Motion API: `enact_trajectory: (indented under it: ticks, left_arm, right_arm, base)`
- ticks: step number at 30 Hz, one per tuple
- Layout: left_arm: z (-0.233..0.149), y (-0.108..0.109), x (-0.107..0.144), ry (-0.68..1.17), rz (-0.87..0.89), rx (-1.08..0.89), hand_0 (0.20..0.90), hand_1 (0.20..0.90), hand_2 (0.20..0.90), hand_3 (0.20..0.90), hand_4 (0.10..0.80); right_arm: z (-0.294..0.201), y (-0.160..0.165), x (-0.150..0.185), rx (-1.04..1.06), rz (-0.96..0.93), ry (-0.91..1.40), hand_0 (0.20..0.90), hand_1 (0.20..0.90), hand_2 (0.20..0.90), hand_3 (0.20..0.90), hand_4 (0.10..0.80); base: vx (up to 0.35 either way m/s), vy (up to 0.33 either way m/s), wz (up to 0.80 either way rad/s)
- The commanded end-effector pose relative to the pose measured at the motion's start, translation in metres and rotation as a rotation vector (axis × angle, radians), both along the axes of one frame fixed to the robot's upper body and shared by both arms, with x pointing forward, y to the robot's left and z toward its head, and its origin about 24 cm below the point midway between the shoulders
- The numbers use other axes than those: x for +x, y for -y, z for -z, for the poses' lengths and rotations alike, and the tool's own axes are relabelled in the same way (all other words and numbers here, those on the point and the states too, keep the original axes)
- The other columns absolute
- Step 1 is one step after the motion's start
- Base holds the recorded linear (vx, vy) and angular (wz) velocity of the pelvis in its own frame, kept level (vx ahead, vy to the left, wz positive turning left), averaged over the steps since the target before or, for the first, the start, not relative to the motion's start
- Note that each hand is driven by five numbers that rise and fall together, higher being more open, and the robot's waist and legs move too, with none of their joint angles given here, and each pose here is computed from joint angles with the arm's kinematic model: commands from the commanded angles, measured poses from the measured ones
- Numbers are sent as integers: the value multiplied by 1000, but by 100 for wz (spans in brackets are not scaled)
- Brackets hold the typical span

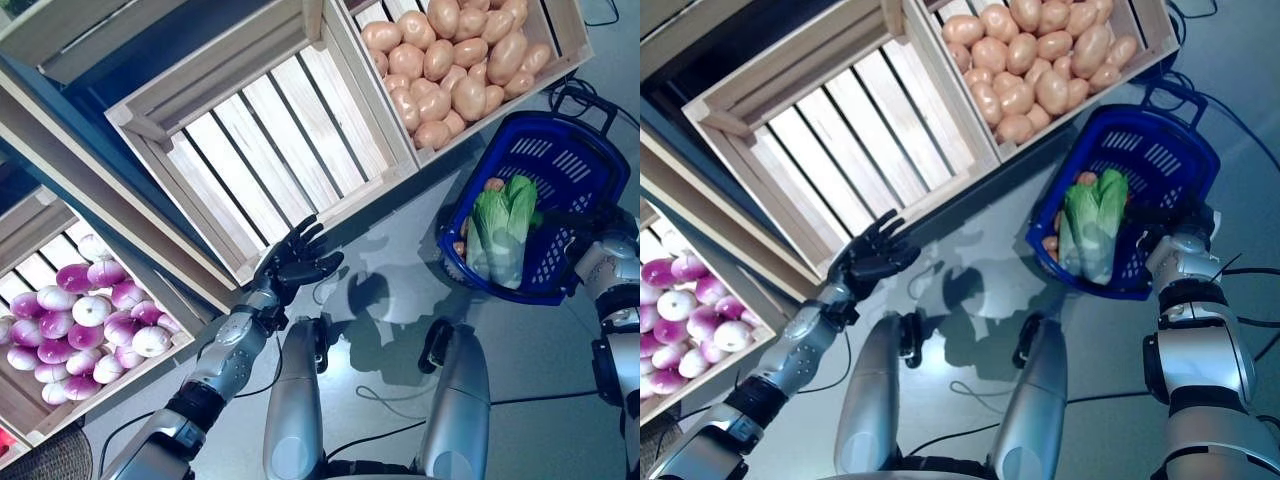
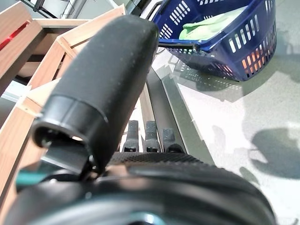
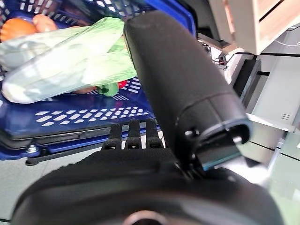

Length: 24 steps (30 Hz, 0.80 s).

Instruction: Put vegetables into the basket

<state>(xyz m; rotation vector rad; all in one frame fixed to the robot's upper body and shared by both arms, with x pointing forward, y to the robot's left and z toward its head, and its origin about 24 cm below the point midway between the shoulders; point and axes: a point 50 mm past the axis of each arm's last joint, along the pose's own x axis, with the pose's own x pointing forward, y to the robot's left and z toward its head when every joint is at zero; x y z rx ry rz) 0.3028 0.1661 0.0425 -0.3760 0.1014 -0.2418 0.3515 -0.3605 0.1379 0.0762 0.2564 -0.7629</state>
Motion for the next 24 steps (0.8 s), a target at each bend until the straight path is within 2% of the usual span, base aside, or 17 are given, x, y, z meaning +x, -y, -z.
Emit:
enact_trajectory:
  ticks: [1,10,15,20,24]
  left_arm:
    - [-61,8,9,293,39,-55,900,900,900,900,800]
    - [-44,0,12,214,52,14,900,900,900,900,800]
    - [-22,-2,10,115,39,44,900,900,900,900,800]
    - [12,-5,-4,3,7,87,900,900,900,900,800]
    - [48,-14,-32,-66,31,165,900,900,900,900,800]
  right_arm:
    - [-35,17,-3,-119,41,99,900,900,900,900,800]
    - [25,0,-11,27,-39,104,900,900,900,900,800]
    - [70,-35,-15,109,-125,90,900,900,900,900,800]
    - [110,-77,-27,190,-211,78,900,900,900,900,800]
    - [154,-107,-62,291,-309,52,900,900,900,900,800]
  base:
    - [54,-7,-3]
    - [123,-44,-2]
    - [199,-53,-8]
    - [167,-10,-17]
    - [136,40,-19]
